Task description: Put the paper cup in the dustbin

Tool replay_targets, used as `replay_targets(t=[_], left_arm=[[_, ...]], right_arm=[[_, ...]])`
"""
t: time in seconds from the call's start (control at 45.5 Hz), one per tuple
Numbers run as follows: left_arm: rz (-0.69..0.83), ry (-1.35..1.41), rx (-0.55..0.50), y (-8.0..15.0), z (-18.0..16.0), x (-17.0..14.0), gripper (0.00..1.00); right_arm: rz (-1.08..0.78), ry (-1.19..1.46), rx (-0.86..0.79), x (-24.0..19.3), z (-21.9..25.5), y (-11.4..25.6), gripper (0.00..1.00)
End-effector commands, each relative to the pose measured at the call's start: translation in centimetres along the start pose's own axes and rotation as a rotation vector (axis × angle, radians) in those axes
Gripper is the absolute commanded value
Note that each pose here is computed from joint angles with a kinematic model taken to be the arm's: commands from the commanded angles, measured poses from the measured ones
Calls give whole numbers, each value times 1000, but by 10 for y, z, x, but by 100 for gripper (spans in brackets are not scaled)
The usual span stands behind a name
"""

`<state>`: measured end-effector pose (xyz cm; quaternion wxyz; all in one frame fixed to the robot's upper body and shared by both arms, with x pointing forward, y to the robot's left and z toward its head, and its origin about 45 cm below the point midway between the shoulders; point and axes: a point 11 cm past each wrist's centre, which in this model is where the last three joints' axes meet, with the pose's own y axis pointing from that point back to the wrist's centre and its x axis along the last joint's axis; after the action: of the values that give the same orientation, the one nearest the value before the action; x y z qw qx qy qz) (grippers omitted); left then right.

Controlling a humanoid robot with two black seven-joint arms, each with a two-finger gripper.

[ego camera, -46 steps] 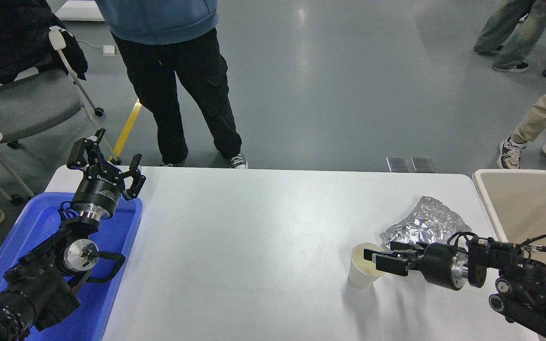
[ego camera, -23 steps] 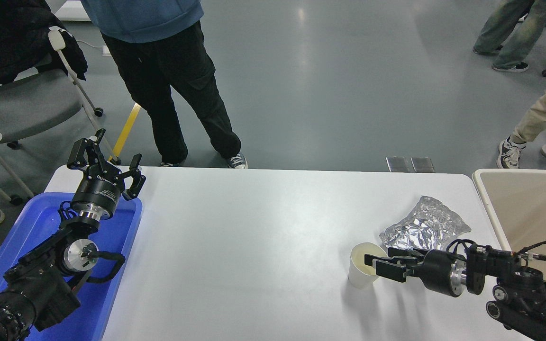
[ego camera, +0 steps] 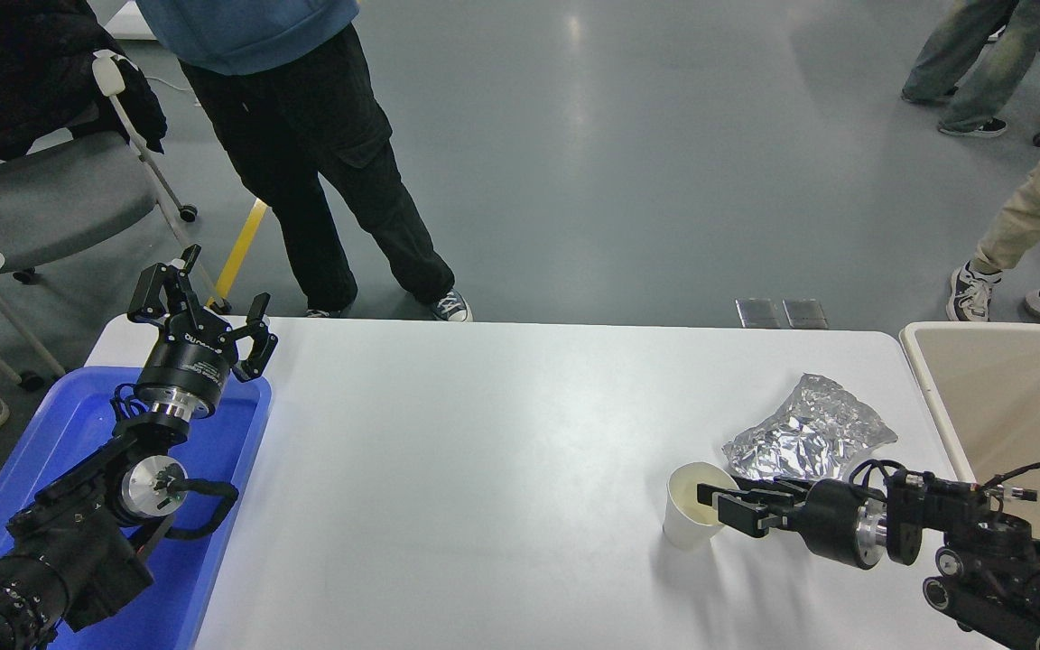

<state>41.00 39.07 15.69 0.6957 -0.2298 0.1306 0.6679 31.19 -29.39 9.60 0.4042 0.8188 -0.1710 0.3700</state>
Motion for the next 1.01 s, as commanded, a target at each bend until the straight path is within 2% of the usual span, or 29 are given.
replay_targets(t=[0.0, 0.33, 0.505, 0.703, 0.989], left_arm=[[0, 0, 0, 0, 0, 0, 100], [0, 0, 0, 0, 0, 0, 100], [0, 0, 0, 0, 0, 0, 100], [0, 0, 0, 0, 0, 0, 100], [0, 0, 0, 0, 0, 0, 100]], right_arm=[[-24, 12, 1, -4, 0, 0, 0], [-14, 8, 0, 2, 1, 3, 0], [1, 28, -9, 17, 10, 17, 0], [37, 35, -11, 44, 14, 45, 0], [72, 33, -5, 92, 0, 104, 0]])
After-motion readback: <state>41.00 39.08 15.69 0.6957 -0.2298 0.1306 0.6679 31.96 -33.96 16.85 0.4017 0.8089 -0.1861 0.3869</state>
